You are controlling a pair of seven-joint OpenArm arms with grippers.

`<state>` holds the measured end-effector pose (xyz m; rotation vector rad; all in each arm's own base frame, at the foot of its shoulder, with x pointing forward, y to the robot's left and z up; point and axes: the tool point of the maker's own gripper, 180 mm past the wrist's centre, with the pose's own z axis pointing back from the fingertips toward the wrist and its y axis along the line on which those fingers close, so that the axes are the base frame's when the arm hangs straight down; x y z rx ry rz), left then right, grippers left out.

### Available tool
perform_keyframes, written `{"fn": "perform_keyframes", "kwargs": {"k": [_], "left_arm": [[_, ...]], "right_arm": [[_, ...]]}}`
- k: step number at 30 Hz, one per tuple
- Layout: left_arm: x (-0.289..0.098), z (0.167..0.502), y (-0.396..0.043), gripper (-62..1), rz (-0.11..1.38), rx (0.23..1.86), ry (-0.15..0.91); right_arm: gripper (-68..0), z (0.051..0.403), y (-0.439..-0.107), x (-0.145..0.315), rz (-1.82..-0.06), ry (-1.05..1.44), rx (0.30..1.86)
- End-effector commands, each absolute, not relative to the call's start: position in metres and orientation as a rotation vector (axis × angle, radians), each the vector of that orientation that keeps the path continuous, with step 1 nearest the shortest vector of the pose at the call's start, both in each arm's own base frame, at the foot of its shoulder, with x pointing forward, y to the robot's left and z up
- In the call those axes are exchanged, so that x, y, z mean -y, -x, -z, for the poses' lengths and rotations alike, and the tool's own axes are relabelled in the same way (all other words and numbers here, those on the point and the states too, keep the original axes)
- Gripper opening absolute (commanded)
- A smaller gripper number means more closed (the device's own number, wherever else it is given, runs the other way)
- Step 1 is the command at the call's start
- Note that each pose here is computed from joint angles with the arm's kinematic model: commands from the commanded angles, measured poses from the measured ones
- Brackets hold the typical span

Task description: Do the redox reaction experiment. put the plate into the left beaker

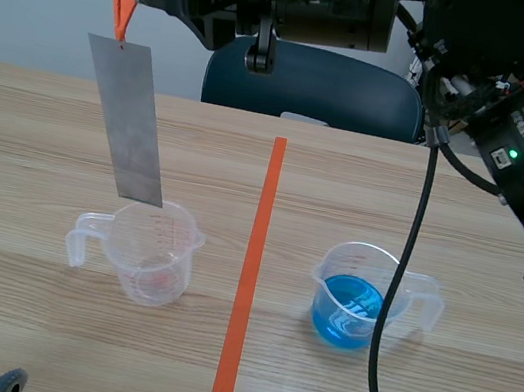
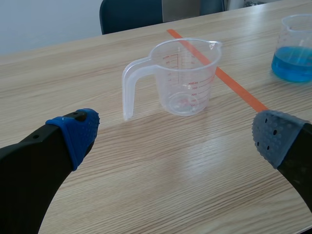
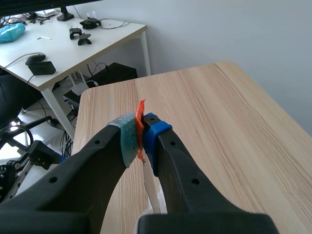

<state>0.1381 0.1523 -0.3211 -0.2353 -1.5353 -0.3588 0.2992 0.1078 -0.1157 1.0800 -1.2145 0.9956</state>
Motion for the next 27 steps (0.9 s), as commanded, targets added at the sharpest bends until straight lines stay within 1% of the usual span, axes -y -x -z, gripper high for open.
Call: {"fn": "perform_keyframes", "kwargs": {"k": [1,11,27], "left_arm": [[-0.153,0.314,-0.141,1.4,0.352,1.567,0.239],[-0.152,0.312,-0.141,1.4,0.351,1.577,0.241],[-0.152,0.312,-0.141,1.4,0.352,1.575,0.24]], "right_arm": [[-67.3,0.103,-0.298,-0.108,-1.0,-1.099,1.252],[-67.3,0.103,-0.298,-0.107,-1.001,-1.095,1.253],[-67.3,0.117,-0.302,-0.106,-1.018,-1.021,1.249]]}}
